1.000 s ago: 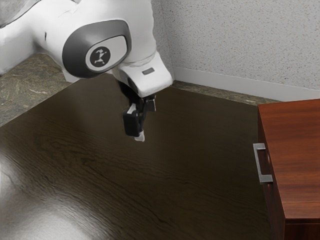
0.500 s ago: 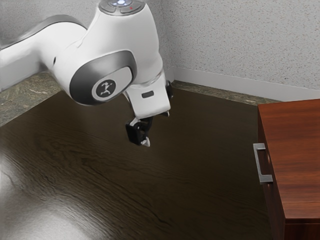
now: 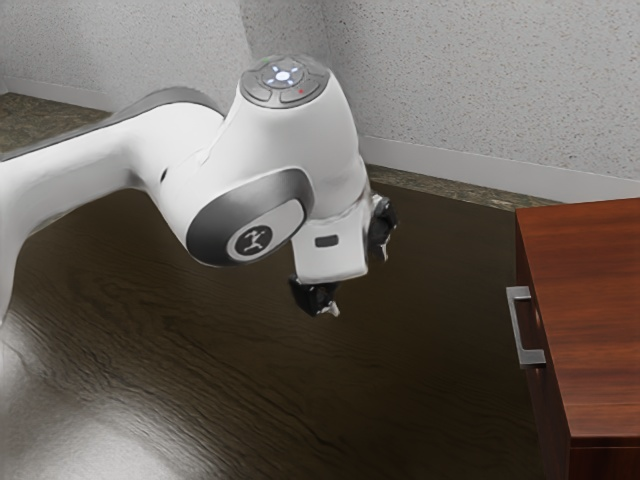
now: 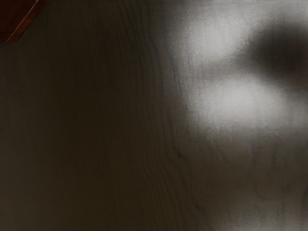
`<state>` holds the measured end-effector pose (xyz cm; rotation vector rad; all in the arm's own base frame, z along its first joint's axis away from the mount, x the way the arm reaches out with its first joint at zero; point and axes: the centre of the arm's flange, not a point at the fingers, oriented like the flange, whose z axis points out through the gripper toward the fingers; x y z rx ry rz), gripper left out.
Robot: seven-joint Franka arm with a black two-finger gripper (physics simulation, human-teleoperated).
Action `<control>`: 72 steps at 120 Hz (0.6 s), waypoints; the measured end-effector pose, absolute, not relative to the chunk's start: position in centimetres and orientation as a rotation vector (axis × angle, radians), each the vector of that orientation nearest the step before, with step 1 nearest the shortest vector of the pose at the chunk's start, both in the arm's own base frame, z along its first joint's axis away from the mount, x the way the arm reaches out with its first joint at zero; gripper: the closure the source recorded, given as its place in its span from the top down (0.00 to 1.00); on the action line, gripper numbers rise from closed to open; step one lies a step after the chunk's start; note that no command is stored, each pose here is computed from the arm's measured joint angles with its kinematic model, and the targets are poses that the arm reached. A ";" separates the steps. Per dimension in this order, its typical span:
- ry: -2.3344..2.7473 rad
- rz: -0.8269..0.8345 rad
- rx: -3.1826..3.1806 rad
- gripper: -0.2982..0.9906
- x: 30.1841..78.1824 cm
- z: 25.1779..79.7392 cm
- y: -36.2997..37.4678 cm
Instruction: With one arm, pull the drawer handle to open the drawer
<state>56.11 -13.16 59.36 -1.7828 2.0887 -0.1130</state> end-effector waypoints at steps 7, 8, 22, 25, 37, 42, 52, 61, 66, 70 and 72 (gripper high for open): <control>2.109 -0.145 -1.745 0.77 56.1 59.8 -13.5; 2.113 -0.149 -1.739 0.77 56.1 59.8 -13.6; 2.189 -0.204 -1.609 0.77 55.2 60.2 -16.4; 2.211 -0.213 -1.574 0.77 54.7 59.9 -17.3; 2.271 -0.250 -1.458 0.77 52.7 58.8 -19.3; 2.275 -0.277 -1.436 0.77 52.5 58.7 -18.9; 2.282 -0.347 -1.401 0.77 53.1 58.5 -17.9; 2.295 -0.388 -1.342 0.77 53.3 58.3 -18.7; 2.306 -0.407 -1.300 0.77 53.2 58.2 -19.7; 2.312 -0.416 -1.272 0.77 53.3 58.1 -20.4; 2.313 -0.420 -1.261 0.77 53.3 58.0 -20.6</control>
